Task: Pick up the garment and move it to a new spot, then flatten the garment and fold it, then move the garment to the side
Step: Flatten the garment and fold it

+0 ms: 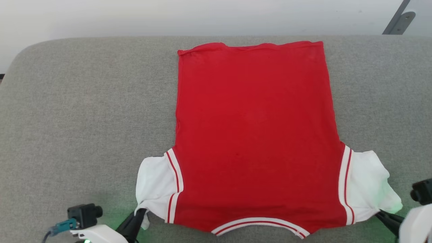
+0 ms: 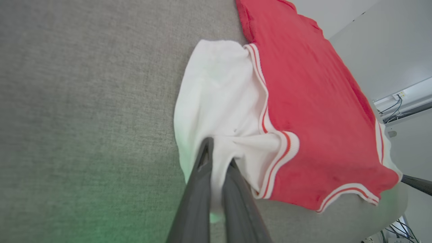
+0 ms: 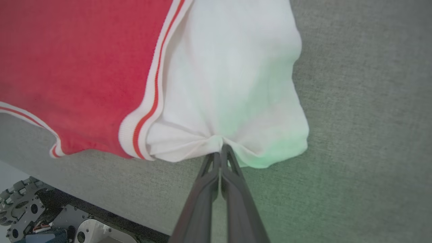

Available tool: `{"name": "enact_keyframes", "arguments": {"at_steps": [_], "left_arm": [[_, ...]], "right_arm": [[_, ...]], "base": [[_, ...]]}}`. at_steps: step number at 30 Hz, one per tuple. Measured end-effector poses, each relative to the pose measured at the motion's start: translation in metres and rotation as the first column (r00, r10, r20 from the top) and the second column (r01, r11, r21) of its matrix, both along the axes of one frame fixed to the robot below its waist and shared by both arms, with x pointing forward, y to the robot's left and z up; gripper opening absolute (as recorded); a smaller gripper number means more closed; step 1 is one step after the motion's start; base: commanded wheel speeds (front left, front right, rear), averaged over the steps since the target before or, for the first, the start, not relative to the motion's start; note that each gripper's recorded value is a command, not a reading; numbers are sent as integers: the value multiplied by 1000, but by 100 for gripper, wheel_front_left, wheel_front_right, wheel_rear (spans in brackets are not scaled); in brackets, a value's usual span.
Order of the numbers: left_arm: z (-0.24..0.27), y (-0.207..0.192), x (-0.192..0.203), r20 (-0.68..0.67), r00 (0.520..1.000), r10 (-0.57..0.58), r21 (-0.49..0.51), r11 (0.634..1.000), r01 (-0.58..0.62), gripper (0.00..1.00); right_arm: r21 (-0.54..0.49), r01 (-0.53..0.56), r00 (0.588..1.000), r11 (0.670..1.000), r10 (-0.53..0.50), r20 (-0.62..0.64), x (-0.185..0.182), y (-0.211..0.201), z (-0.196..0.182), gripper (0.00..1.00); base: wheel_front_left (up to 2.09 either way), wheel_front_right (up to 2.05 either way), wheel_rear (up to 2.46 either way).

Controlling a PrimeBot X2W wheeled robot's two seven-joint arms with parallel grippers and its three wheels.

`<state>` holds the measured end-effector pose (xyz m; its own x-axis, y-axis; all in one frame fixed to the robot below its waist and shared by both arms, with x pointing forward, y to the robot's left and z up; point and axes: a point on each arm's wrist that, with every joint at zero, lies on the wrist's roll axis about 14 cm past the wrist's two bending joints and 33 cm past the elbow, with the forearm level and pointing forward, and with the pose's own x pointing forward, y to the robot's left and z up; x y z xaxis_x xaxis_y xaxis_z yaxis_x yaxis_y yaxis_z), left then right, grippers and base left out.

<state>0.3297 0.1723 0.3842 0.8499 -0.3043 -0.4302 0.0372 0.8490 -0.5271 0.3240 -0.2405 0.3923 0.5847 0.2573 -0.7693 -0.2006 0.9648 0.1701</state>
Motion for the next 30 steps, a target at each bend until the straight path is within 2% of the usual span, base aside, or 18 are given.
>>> {"name": "enact_keyframes", "arguments": {"at_steps": [7,8,9,10,11,16,20,26,28,30], "left_arm": [[-16,-4,-3,-31,999,-5,8,1000,5,0],[-17,-4,-2,-33,999,-2,8,1000,2,0],[-17,-5,-1,-33,999,-2,6,1000,2,0],[-18,-5,0,-33,999,-1,5,1000,1,0],[-18,-5,0,-32,999,-3,6,1000,3,0],[-19,-6,3,-23,1000,-11,14,1000,11,0],[-17,-8,5,-8,1000,-11,14,1000,11,0],[-10,-20,17,33,999,-26,-4,1000,26,0],[-8,-23,22,42,999,-27,-10,1000,27,0],[-9,-28,27,49,998,-50,-6,999,50,0]], "right_arm": [[9,25,1000,1000,-25,-13,1,10,-14,0],[7,23,1000,1000,-23,-16,1,11,-15,7],[4,20,1000,1000,-20,-11,3,12,-15,32],[1,17,1000,1000,-17,-1,6,12,-14,50],[-4,15,1000,1000,-15,12,9,12,-12,100],[-23,3,997,1000,-1,72,23,9,1,100],[-45,-5,989,999,12,147,44,0,27,100],[-133,-12,948,991,54,314,110,-18,88,100],[-96,-5,926,995,40,375,141,-11,108,100],[-92,-3,923,996,38,384,168,-6,114,100]], "base": [[0,0,0],[0,0,0],[0,0,0],[0,0,0],[0,0,0],[0,0,0],[0,0,0],[0,0,0],[0,0,0],[0,0,0]]}}
